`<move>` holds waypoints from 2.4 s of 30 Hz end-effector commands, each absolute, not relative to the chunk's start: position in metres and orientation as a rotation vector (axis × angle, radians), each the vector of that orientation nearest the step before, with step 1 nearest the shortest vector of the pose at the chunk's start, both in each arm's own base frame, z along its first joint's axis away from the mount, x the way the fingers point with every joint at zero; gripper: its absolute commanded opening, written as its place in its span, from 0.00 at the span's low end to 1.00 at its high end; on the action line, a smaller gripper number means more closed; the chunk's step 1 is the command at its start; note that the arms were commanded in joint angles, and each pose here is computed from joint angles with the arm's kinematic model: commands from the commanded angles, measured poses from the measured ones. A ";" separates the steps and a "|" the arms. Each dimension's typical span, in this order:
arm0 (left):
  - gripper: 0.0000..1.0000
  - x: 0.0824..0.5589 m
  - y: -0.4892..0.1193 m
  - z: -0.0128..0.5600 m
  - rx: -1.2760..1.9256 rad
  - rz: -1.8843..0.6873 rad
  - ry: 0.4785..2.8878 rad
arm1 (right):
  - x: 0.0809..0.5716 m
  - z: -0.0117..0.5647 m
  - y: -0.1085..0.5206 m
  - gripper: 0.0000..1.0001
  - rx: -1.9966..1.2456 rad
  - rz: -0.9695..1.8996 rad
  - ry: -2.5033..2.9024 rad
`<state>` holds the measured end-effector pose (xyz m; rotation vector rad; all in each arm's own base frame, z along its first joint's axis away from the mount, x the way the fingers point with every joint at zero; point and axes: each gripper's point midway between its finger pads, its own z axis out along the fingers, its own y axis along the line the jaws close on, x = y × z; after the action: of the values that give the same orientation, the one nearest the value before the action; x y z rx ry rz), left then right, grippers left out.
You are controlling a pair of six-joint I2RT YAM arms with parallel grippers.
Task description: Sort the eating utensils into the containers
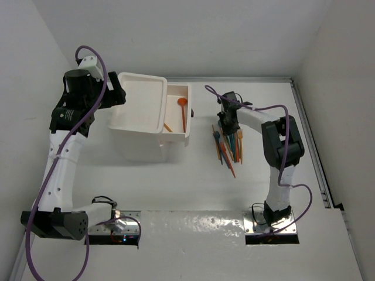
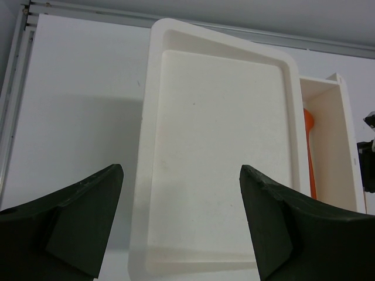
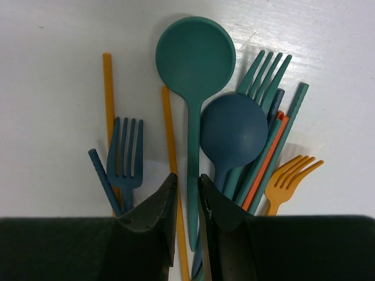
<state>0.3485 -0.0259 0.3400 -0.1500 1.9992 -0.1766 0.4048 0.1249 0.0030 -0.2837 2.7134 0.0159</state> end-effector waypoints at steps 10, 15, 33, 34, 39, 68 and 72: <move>0.79 0.352 -0.027 0.356 -0.128 -0.168 1.958 | 0.422 -0.005 0.122 0.18 -0.272 0.008 2.699; 0.79 0.351 -0.027 0.355 -0.126 -0.168 1.965 | 0.421 -0.009 0.119 0.08 -0.282 0.004 2.701; 0.79 0.349 -0.030 0.361 -0.122 -0.192 1.944 | 0.451 0.183 0.151 0.00 -0.070 0.261 2.347; 0.79 0.349 -0.030 0.362 -0.125 -0.192 1.943 | 0.449 0.204 0.157 0.00 -0.048 0.314 2.307; 0.79 0.351 -0.031 0.363 -0.134 -0.201 1.936 | 0.433 0.270 0.222 0.00 0.017 0.613 2.155; 0.79 0.348 -0.032 0.357 -0.130 -0.207 1.951 | 0.418 0.235 0.203 0.24 -0.040 0.336 2.160; 0.79 0.349 -0.032 0.355 -0.127 -0.205 1.955 | 0.415 0.189 0.147 0.23 -0.053 0.184 2.284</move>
<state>0.3509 -0.0290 0.3359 -0.1421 2.0135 -0.1933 0.4167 0.1892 0.2249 0.0125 2.1982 0.3725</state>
